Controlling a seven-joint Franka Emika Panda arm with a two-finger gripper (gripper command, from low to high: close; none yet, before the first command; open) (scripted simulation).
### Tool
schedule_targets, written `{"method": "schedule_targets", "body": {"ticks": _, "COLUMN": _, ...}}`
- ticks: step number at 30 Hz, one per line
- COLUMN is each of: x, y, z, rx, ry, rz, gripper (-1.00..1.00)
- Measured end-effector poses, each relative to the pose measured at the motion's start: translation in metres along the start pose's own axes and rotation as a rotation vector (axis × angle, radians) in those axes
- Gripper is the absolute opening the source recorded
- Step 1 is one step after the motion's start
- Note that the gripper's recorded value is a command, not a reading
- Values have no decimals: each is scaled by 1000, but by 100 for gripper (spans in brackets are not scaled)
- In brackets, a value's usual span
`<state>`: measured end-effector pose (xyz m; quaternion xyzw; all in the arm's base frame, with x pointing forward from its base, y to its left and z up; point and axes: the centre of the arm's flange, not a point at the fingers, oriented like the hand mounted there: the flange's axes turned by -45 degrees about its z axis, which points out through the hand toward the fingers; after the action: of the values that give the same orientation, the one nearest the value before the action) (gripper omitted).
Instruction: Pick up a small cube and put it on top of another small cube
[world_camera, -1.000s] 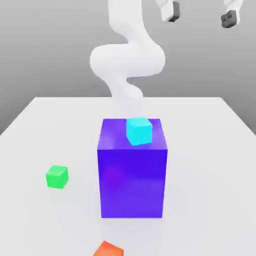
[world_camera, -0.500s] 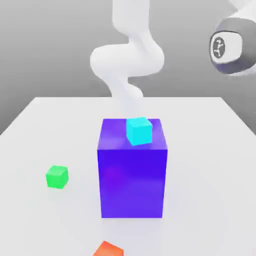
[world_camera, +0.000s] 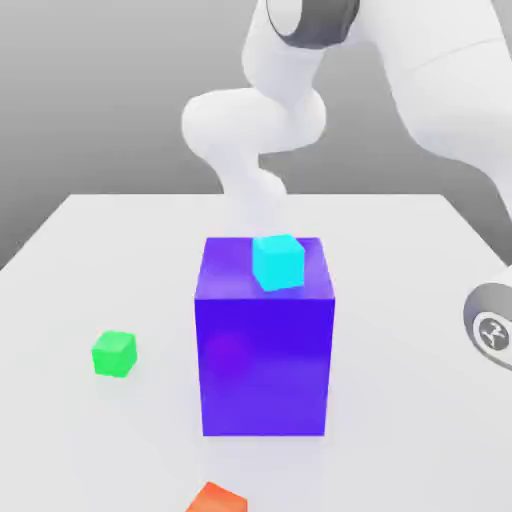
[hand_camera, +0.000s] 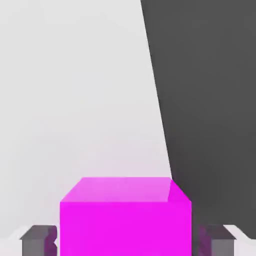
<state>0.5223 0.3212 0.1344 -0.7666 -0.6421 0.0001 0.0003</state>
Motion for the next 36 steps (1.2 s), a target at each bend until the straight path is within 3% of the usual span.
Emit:
{"method": "schedule_targets", "body": {"ticks": 3, "x": 0, "y": 0, "z": 1, "rx": 1, "ry": -1, "rz": -1, "gripper": -100}}
{"method": "schedule_targets", "body": {"ticks": 7, "x": -8, "y": 4, "z": -53, "rx": -5, "ry": -6, "rz": 17, "gripper": -100}}
{"method": "schedule_targets", "body": {"ticks": 13, "x": -152, "y": 51, "z": -98, "rx": -86, "ry": -85, "rz": 350, "gripper": -100}}
{"method": "schedule_targets", "body": {"ticks": 19, "x": -305, "y": 49, "z": -129, "rx": -134, "ry": -135, "rz": 722, "gripper": -100}}
{"method": "schedule_targets", "body": {"ticks": 25, "x": -521, "y": -32, "z": -144, "rx": -130, "ry": -148, "rz": 1339, "gripper": -100}}
{"method": "schedule_targets", "body": {"ticks": 32, "x": -586, "y": -165, "z": -118, "rx": -32, "ry": -36, "rz": 1840, "gripper": -100}}
{"method": "schedule_targets", "body": {"ticks": 36, "x": -586, "y": -185, "z": -104, "rx": 7, "ry": 11, "rz": 1924, "gripper": -100}}
